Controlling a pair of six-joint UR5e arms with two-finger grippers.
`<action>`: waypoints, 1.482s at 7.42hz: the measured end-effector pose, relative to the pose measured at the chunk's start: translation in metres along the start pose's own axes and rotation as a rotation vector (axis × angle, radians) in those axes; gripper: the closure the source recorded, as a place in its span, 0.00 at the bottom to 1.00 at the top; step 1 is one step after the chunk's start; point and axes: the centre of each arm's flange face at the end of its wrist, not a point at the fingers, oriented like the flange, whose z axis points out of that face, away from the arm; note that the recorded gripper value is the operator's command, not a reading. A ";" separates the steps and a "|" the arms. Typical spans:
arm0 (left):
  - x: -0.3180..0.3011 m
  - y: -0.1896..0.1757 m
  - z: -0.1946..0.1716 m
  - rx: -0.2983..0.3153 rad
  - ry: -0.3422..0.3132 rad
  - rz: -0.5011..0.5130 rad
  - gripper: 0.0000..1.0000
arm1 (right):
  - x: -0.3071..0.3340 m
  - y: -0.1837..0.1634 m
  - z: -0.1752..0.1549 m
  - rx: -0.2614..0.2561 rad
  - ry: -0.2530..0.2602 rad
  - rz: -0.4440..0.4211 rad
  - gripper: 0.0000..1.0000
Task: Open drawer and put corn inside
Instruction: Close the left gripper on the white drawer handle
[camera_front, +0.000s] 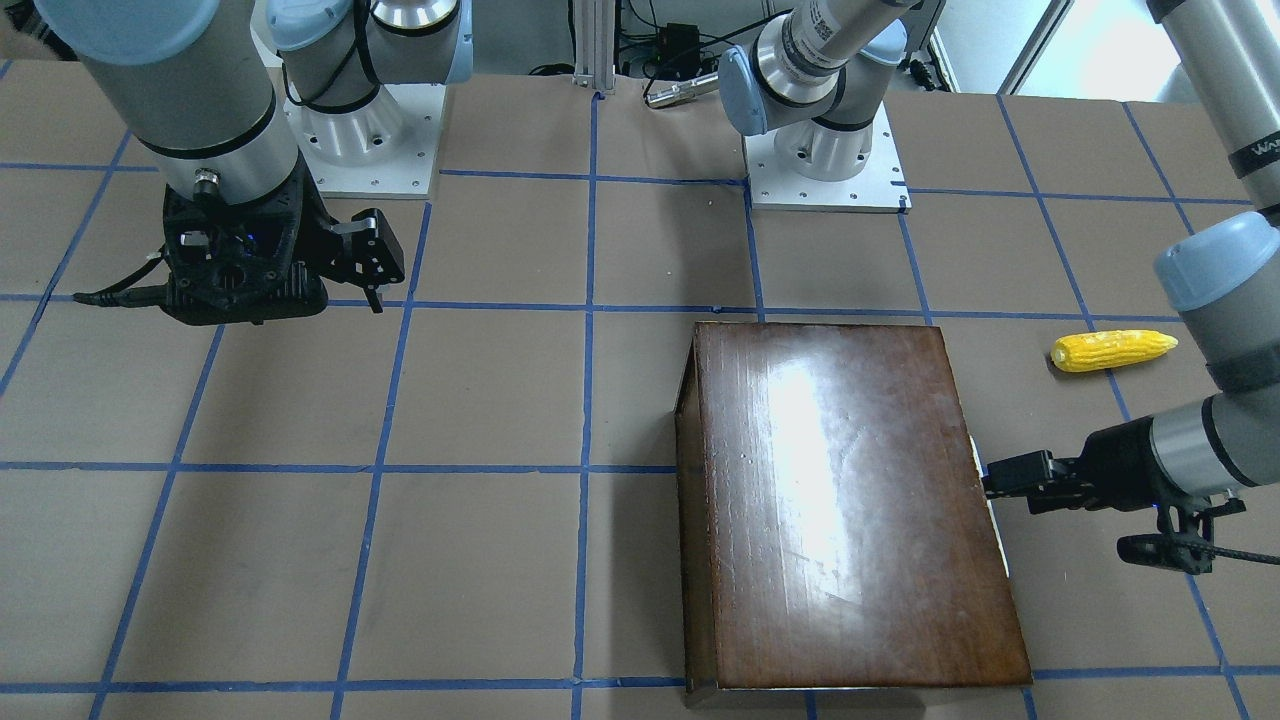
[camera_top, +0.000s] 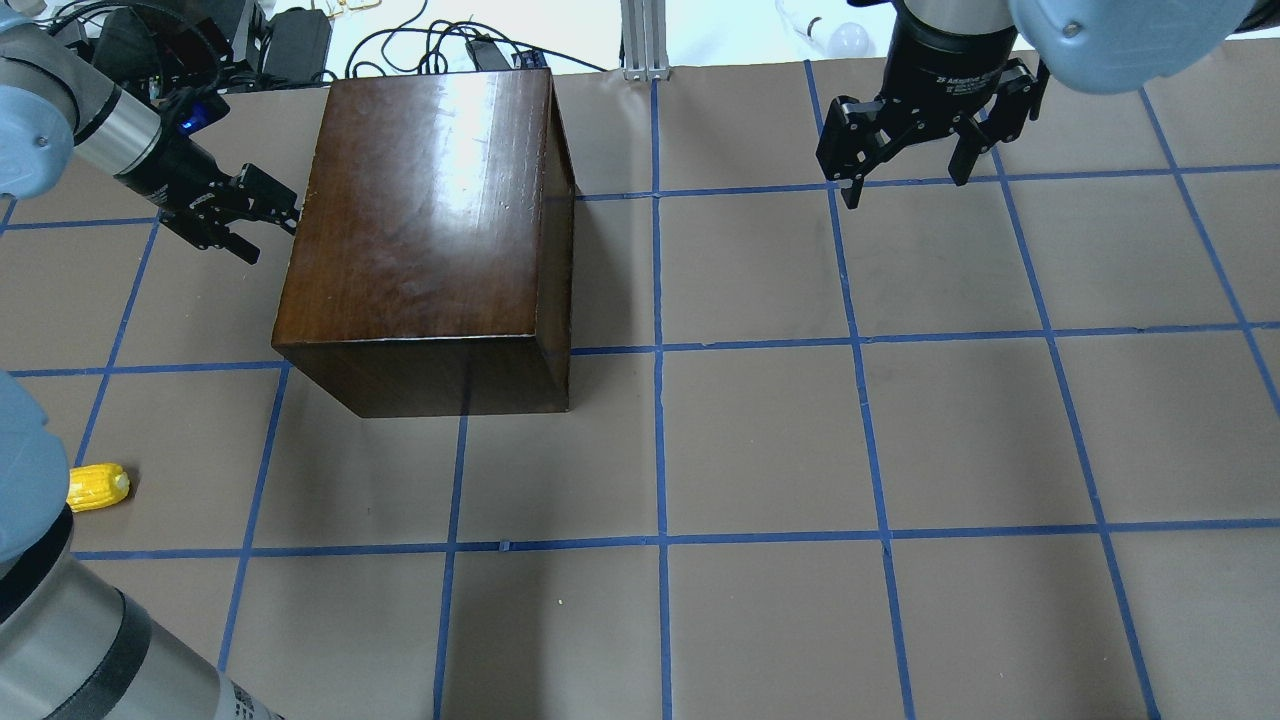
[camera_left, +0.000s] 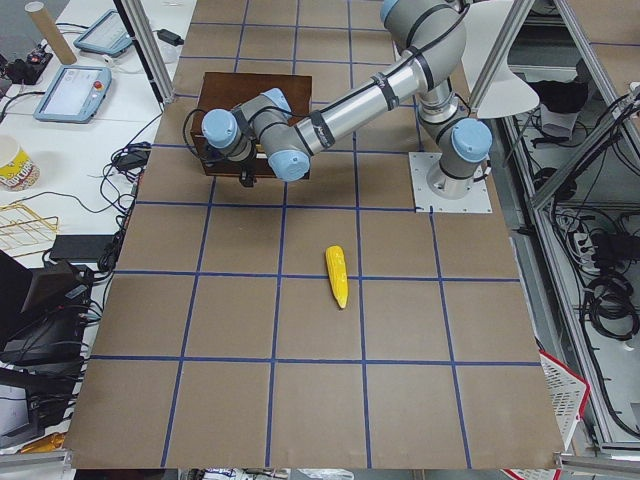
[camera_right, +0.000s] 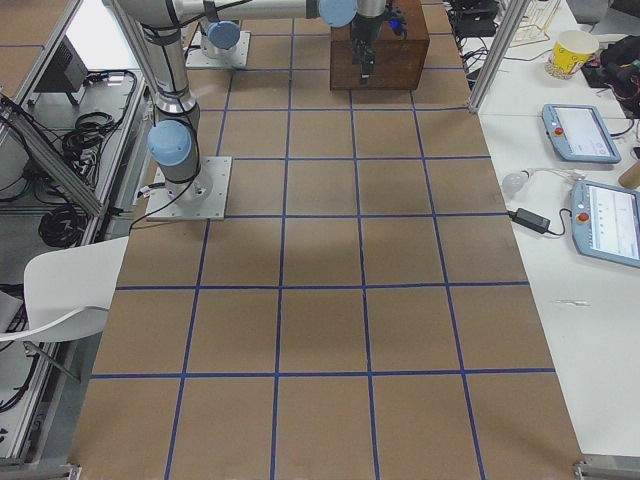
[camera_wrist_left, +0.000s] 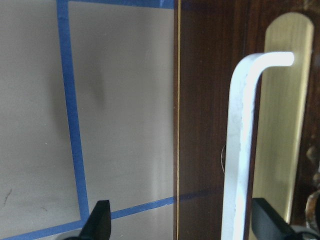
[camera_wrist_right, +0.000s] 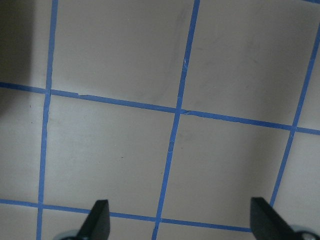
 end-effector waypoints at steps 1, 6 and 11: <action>-0.001 0.001 0.005 0.003 -0.002 0.003 0.00 | 0.000 0.000 0.000 0.000 0.000 0.000 0.00; -0.005 0.001 0.017 0.001 -0.001 0.003 0.00 | 0.000 0.000 0.000 0.000 0.000 0.000 0.00; -0.008 0.001 0.012 0.014 -0.016 0.010 0.00 | 0.000 0.000 0.000 0.000 0.000 0.001 0.00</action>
